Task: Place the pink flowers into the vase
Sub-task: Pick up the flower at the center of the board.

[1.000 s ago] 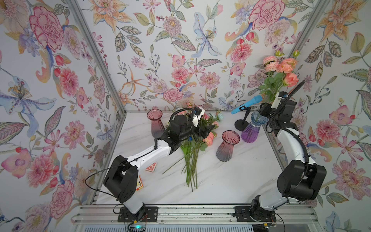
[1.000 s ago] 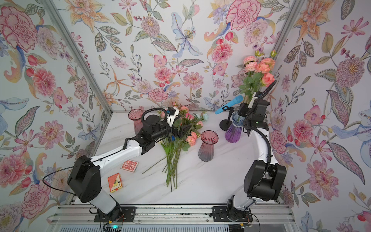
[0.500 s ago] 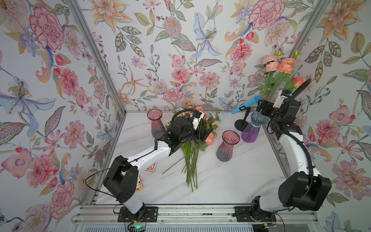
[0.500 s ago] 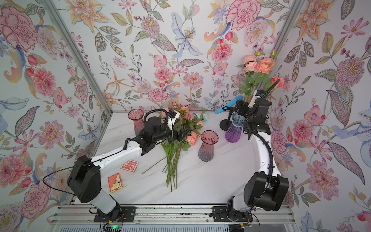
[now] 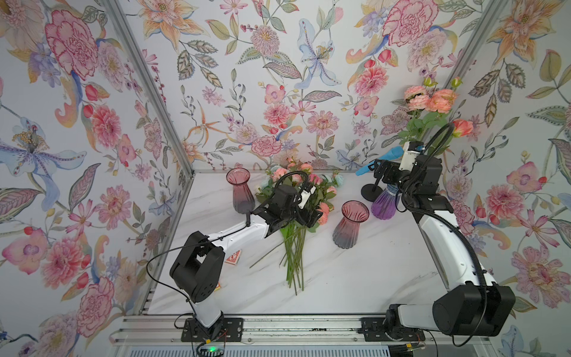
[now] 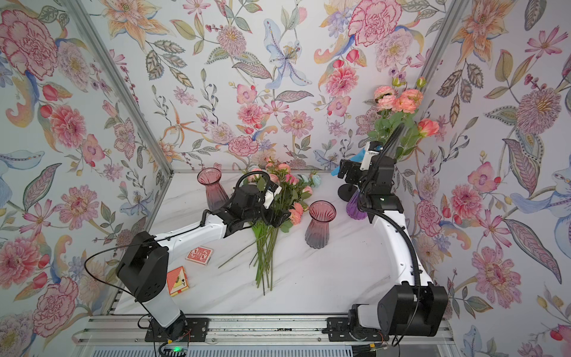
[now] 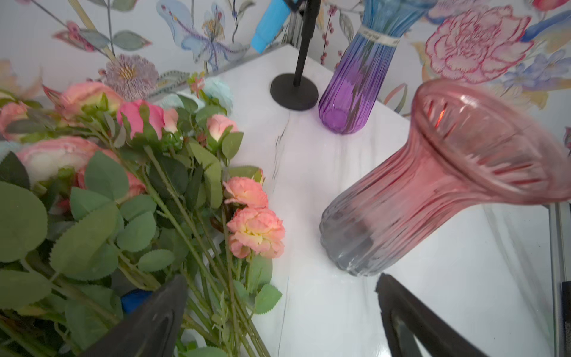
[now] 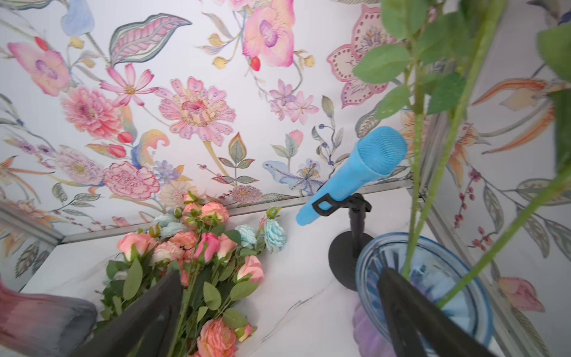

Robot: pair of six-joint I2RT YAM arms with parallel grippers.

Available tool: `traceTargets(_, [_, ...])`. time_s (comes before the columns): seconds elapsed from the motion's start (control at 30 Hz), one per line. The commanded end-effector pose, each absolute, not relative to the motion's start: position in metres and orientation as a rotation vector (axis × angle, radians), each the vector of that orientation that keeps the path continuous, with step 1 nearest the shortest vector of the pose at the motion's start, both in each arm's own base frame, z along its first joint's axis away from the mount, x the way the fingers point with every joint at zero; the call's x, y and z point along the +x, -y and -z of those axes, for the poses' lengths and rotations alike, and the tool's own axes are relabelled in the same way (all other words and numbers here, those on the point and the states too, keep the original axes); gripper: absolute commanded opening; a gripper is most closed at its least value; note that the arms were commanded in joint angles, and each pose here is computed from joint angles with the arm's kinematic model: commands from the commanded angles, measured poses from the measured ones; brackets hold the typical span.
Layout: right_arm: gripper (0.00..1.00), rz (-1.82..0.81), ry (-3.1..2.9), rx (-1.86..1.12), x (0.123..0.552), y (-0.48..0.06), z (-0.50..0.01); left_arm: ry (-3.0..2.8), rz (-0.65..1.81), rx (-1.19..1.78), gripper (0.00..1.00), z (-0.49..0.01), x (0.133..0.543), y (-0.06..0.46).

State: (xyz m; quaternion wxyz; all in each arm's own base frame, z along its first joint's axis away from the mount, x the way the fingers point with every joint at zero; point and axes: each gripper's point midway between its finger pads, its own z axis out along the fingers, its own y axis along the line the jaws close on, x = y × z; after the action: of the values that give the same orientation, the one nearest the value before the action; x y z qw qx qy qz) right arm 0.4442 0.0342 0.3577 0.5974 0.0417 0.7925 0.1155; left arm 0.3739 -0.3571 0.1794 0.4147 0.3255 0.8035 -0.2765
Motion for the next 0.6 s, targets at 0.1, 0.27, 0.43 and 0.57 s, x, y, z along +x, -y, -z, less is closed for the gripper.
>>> traceTargets(0.1, [0.99, -0.353, -1.863, -0.021, 0.422, -0.079, -0.354, -2.118, 0.626, 0.814, 0.87, -0.152, 0.384, 0.36])
traceTargets(0.27, [0.99, -0.384, -1.867, -0.043, 0.413, -0.091, -0.352, -2.179, 0.599, 0.795, 0.75, -0.128, 0.397, 0.366])
traceTargets(0.43, [0.99, -0.389, -1.877, -0.044, 0.408, -0.092, -0.345, -2.233, 0.563, 0.78, 0.64, -0.11, 0.411, 0.368])
traceTargets(0.57, [0.99, -0.39, -1.888, -0.045, 0.405, -0.092, -0.339, -2.26, 0.564, 0.759, 0.56, -0.103, 0.421, 0.37])
